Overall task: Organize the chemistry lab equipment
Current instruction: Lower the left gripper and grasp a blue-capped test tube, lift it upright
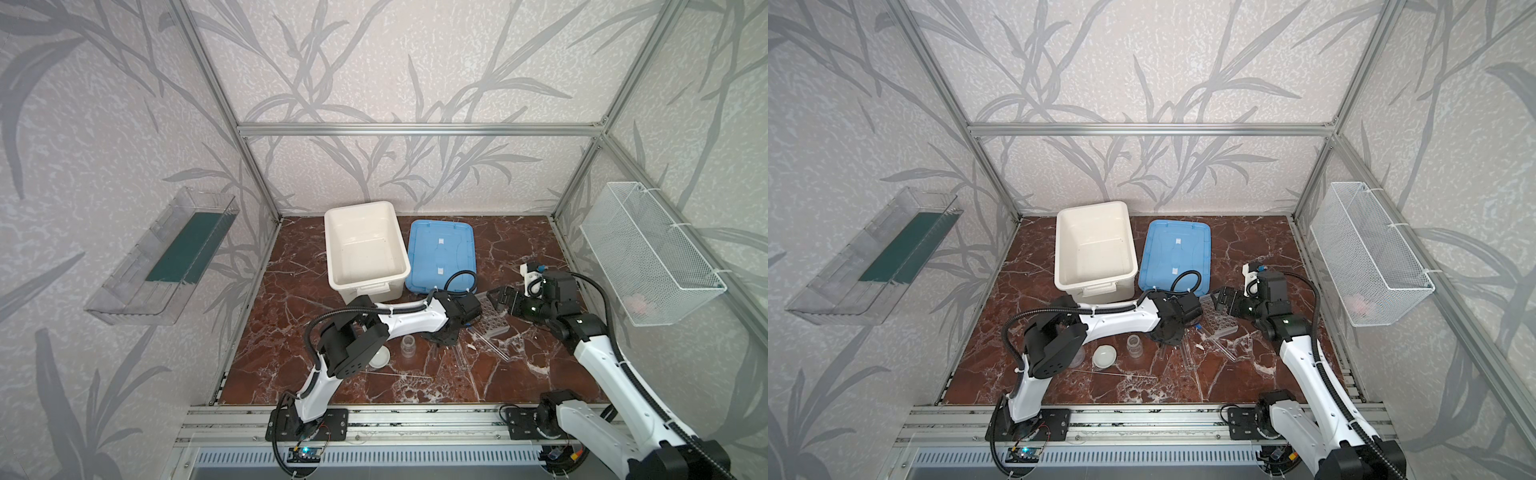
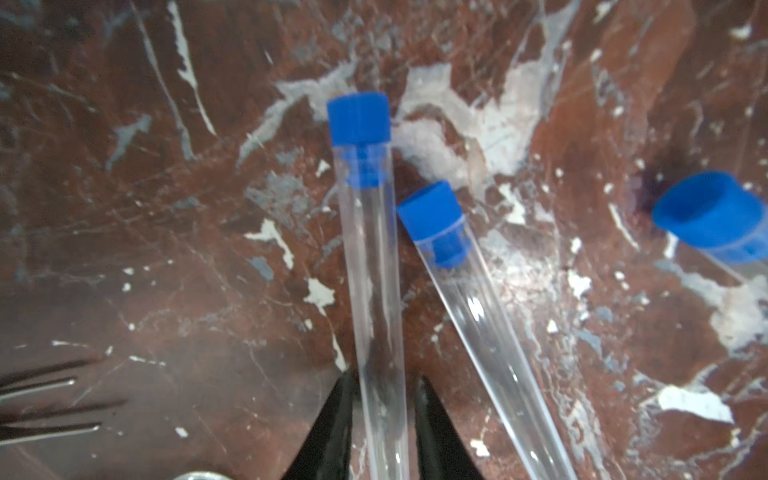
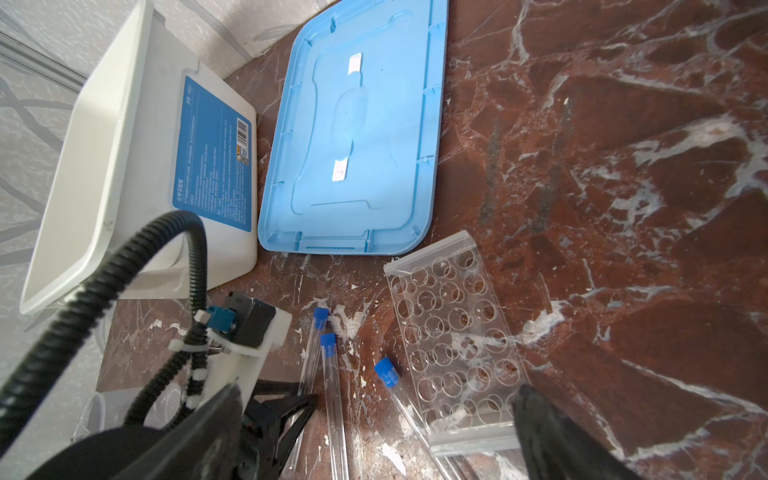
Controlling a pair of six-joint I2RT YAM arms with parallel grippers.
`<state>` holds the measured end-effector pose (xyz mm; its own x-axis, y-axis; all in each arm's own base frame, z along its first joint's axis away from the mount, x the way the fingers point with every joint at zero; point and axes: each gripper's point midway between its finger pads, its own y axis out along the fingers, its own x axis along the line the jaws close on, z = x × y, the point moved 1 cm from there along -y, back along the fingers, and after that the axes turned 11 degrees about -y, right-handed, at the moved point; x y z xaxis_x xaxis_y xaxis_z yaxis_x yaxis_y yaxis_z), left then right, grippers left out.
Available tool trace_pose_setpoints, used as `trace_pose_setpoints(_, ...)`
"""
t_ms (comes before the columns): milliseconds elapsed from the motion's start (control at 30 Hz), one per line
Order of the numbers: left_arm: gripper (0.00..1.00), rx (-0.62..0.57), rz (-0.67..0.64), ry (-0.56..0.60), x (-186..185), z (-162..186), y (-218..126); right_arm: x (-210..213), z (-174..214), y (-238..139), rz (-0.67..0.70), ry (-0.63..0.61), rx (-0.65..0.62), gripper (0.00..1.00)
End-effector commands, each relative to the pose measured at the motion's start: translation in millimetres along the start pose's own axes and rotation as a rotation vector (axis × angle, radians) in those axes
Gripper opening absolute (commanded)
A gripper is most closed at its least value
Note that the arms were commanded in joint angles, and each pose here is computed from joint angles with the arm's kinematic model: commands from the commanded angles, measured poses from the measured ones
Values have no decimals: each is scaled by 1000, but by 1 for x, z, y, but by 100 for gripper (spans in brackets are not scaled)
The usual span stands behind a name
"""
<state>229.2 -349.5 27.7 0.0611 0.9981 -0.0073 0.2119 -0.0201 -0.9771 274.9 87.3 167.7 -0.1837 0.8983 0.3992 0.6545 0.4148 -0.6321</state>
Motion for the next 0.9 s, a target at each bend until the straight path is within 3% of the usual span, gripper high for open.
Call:
trace_pose_setpoints(0,26,32,-53,-8,17,13,-6,2,-2,-3,-10,1,-15,100)
trace_pose_setpoints(367,18,35,-50,-13,19,19,-6,5,-3,-3,-26,15,-25,100)
trace_pose_setpoints(867,16,-176,81,-40,11,-30,-41,6,-2,0,-45,23,-20,100)
